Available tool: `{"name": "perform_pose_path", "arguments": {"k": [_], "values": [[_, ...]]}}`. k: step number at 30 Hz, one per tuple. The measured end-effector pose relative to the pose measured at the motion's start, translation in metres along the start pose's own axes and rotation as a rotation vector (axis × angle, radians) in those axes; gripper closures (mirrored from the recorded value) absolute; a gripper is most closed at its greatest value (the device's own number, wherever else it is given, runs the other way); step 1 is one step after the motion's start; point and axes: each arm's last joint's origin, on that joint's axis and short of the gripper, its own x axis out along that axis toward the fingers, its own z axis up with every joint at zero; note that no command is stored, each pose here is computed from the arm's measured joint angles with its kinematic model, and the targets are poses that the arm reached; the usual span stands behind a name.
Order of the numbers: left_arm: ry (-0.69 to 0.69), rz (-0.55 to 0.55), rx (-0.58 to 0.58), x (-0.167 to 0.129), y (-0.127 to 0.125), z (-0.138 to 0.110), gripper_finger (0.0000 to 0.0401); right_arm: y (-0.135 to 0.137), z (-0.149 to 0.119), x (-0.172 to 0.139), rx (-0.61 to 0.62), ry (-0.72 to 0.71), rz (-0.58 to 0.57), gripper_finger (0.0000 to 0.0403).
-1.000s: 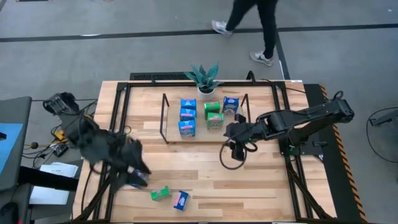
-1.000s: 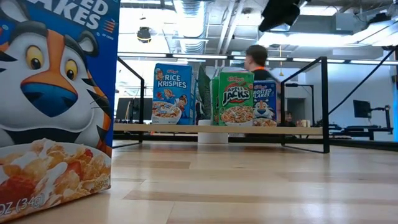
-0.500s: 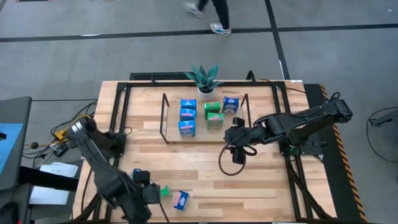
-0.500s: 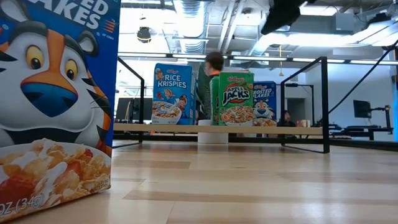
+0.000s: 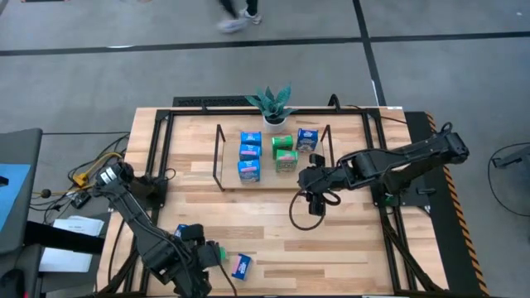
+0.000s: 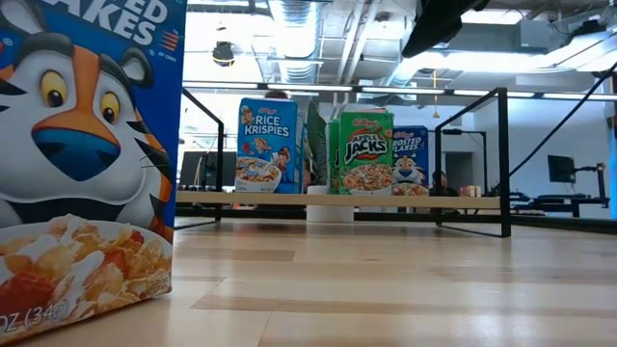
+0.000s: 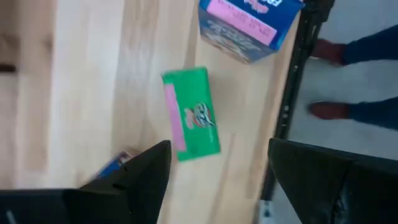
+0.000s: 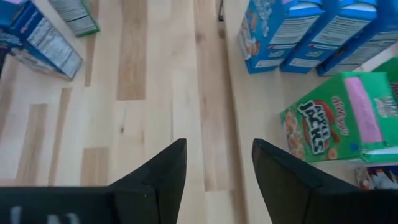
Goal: Stack cereal on shelf
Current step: Put the green cereal box on the shelf aligned with the other green cereal boxes
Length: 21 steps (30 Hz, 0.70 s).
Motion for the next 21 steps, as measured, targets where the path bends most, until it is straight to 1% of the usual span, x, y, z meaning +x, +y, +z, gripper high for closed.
{"name": "perform_pose_path", "arguments": {"k": [2, 5, 10, 13, 16, 19, 21], "values": [[-0.026, 0.017, 0.034, 0.000, 0.000, 0.001, 0.0142, -0.002, 0.000, 0.000, 0.005, 0.000, -0.006, 0.0200], [-0.062, 0.034, 0.039, -0.001, -0.001, 0.000, 0.0142, -0.003, 0.001, 0.001, 0.009, -0.001, -0.009, 0.0205], [-0.051, 0.033, 0.004, 0.000, -0.002, -0.002, 0.0140, -0.003, 0.003, 0.001, 0.014, -0.021, -0.004, 0.0214], [-0.088, 0.056, -0.001, -0.001, -0.003, -0.004, 0.0127, -0.003, 0.003, 0.001, 0.016, -0.028, -0.003, 0.0219], [-0.103, 0.073, -0.037, 0.004, -0.004, -0.008, 0.0109, -0.002, 0.004, 0.001, 0.018, -0.035, -0.001, 0.0220], [-0.120, 0.052, -0.096, 0.012, -0.009, -0.014, 0.0092, -0.002, 0.005, 0.001, 0.020, -0.044, 0.001, 0.0218], [-0.116, 0.051, -0.112, 0.018, -0.011, -0.019, 0.0083, -0.002, 0.005, 0.001, 0.024, -0.047, 0.002, 0.0215]]}}
